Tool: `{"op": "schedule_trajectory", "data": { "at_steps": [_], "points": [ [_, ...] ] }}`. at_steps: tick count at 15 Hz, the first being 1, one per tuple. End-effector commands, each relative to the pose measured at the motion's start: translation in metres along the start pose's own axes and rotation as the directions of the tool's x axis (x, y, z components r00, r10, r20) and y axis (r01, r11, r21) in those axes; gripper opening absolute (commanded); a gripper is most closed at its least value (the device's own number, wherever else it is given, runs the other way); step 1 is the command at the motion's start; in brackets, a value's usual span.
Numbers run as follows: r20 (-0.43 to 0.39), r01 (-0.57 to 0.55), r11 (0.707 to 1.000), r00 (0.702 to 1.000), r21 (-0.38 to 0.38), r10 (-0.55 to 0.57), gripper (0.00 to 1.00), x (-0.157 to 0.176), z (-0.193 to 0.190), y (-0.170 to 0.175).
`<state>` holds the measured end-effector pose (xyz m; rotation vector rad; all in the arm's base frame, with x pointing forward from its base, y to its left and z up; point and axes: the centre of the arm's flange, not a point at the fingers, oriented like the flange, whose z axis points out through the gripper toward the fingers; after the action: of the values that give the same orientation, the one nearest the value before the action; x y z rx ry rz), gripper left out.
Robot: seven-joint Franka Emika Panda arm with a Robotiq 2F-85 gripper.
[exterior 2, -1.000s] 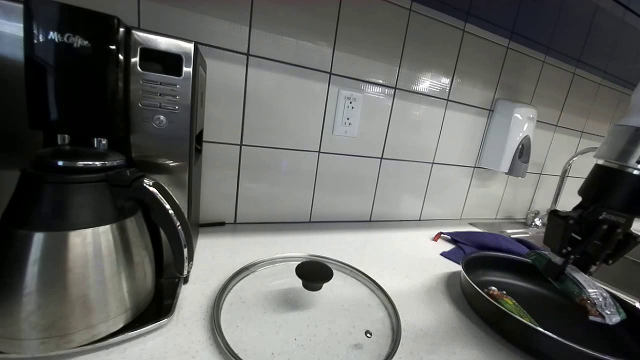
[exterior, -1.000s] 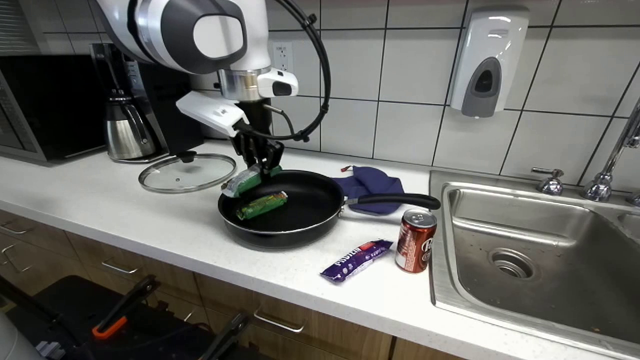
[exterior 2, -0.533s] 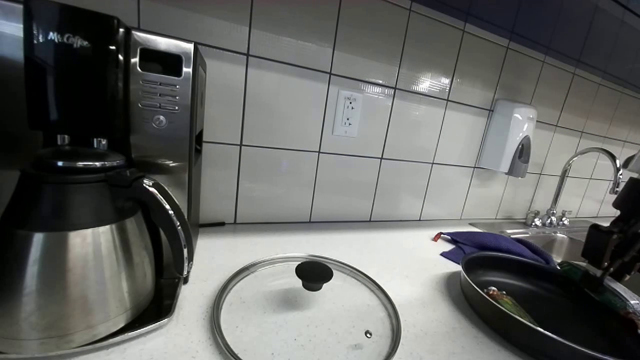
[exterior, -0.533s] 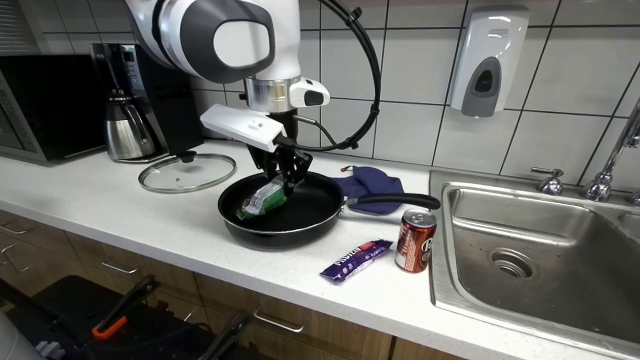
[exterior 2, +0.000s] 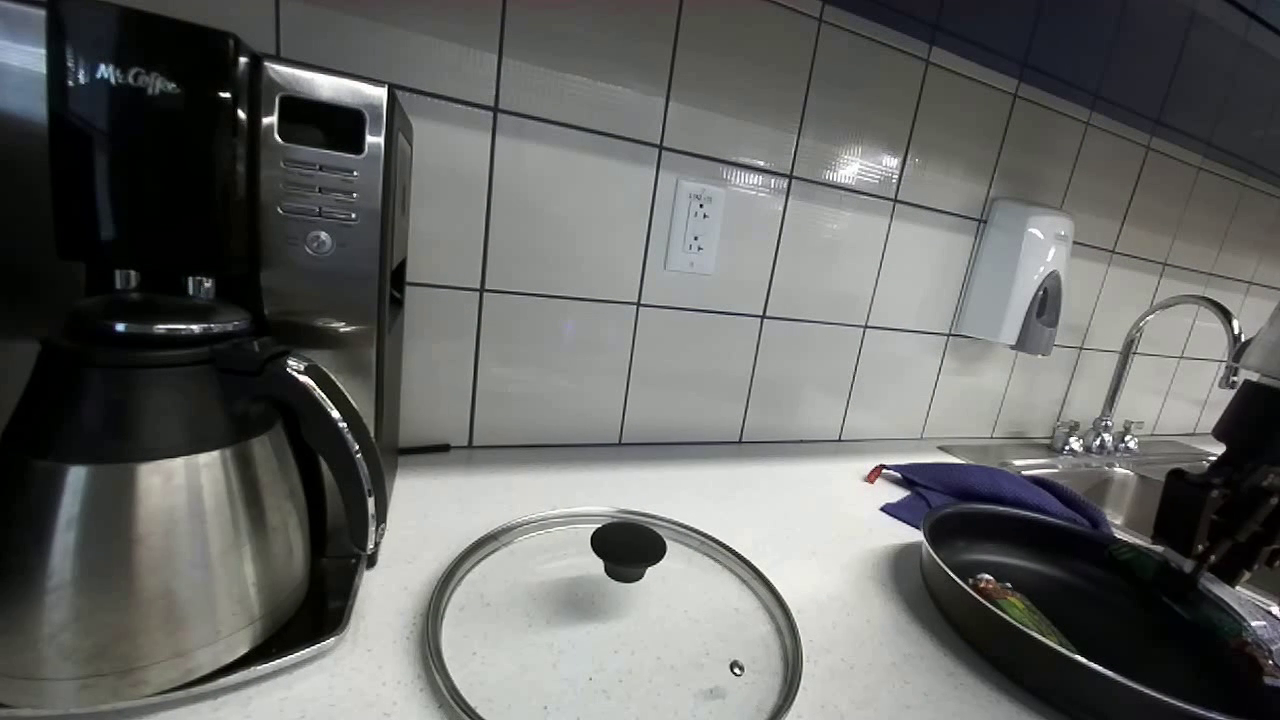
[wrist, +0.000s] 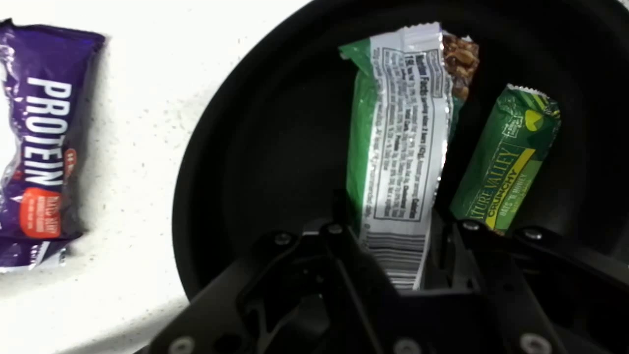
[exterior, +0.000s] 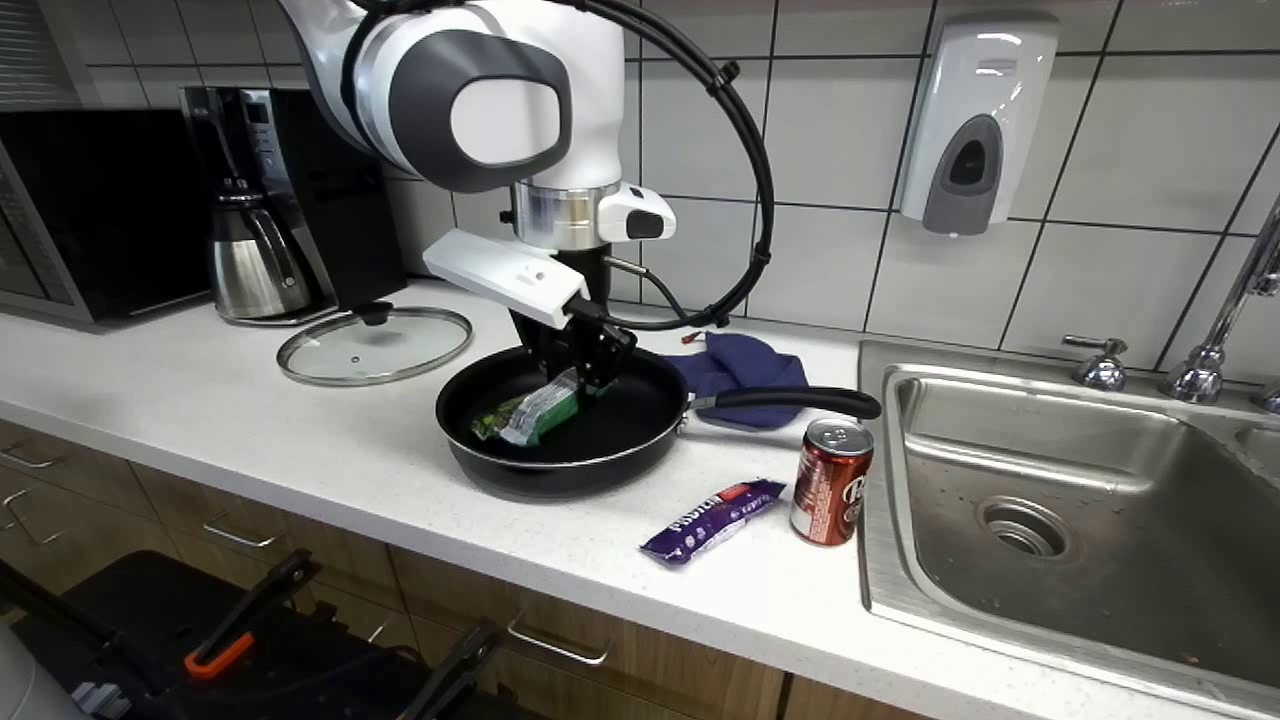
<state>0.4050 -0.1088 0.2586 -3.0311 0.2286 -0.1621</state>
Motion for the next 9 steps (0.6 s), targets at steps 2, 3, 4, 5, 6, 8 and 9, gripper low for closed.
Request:
{"op": "schedule_trajectory", "data": {
  "at_steps": [2, 3, 4, 5, 6, 8, 9],
  "points": [
    [-0.030, 0.012, 1.000, 0.999, 0.023, -0.011, 0.13, 0.026, 0.013, 0.003],
    [-0.036, 0.014, 1.000, 0.999, 0.020, -0.013, 0.13, 0.030, 0.015, -0.001],
    [-0.040, 0.016, 1.000, 0.999, 0.024, -0.015, 0.13, 0.034, 0.017, -0.004],
    [-0.043, 0.024, 0.999, 0.999, 0.040, -0.022, 0.13, 0.037, 0.019, -0.008],
    [-0.045, 0.031, 0.999, 0.999, 0.043, -0.029, 0.13, 0.039, 0.021, -0.014],
    [-0.044, 0.038, 0.998, 0.998, 0.054, -0.035, 0.13, 0.045, 0.027, -0.020],
    [-0.043, 0.040, 0.998, 0.998, 0.056, -0.038, 0.13, 0.047, 0.029, -0.022]
  ]
}}
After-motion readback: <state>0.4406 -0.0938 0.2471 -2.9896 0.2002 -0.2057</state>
